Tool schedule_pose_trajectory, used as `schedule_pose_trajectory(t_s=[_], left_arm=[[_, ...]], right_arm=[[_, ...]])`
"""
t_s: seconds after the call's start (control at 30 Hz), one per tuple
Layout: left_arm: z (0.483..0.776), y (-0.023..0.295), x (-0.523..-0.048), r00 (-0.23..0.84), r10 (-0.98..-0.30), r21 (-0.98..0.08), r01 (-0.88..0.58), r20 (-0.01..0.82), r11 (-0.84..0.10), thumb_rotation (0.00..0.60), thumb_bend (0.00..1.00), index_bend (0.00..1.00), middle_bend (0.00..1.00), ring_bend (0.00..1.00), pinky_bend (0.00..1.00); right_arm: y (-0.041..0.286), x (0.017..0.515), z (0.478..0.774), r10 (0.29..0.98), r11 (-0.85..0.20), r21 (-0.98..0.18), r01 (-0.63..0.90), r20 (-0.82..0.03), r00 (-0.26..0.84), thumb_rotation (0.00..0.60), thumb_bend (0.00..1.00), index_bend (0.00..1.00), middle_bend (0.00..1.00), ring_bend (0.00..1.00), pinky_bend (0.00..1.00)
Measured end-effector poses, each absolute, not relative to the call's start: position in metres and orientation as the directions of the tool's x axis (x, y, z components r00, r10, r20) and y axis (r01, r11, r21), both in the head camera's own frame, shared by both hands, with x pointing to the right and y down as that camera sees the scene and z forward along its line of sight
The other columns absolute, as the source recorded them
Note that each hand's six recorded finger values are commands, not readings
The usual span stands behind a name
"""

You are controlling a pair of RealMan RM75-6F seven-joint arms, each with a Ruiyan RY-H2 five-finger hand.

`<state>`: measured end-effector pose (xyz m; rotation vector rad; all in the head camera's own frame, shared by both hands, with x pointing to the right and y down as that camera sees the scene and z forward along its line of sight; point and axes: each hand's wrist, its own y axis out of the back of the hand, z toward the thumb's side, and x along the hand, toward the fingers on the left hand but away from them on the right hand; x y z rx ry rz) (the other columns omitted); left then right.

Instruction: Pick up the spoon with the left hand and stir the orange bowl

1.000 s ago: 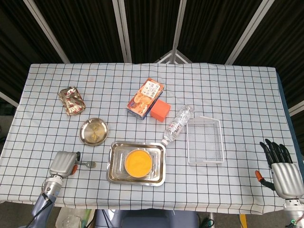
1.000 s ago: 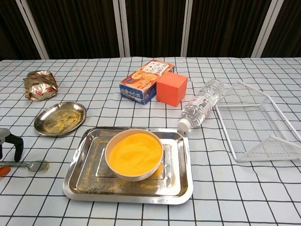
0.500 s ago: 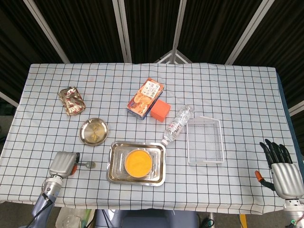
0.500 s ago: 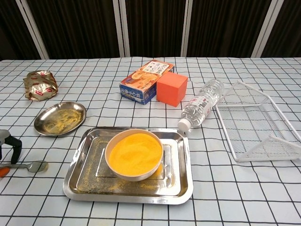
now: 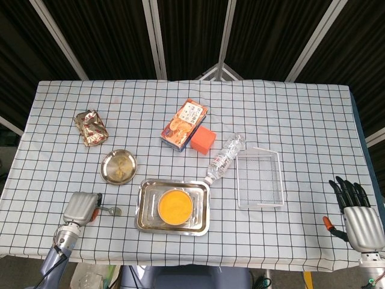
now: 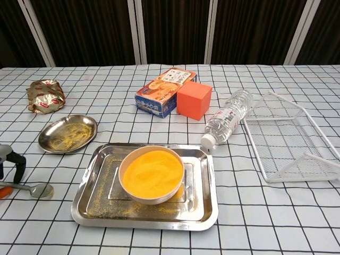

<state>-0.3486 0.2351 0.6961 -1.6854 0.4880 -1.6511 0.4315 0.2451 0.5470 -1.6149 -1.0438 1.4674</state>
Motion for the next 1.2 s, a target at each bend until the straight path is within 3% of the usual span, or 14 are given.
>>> schedule_pose_trajectory(t_s=[0.43,0.7,1.2], left_arm=[[0.659,0.206,-0.307,0.190,-0.765,-0.788,0.138,0.616,-0.600,0.600,0.58,0.55,0.99,0.88,0.92],[0.637,0.180,-0.271,0.239,-0.786,-0.821,0.179,0.570,-0.541,0.600,0.58,0.55,0.99,0.88,0.92],[0.633,0.177,-0.184,0.317,-0.734,-0.799,0.271,0.600,-0.536,0.600,0.58,0.54,0.99,0.88,0.92]], right_arm=[[0.245,0.432,0.547,0.904,-0.427,-0.898,0.109,-0.427,0.026,0.600,0.36,0.00,0.00,0.00,0.00],[0.245,0.432,0.548,0.903,-0.429,-0.896,0.111,-0.429,0.026,0.600,0.36,0.00,0.00,0.00,0.00],[0.243,0.433,0.549,0.899,-0.436,-0.891,0.128,-0.437,0.024,0.600,0.36,0.00,0.00,0.00,0.00]])
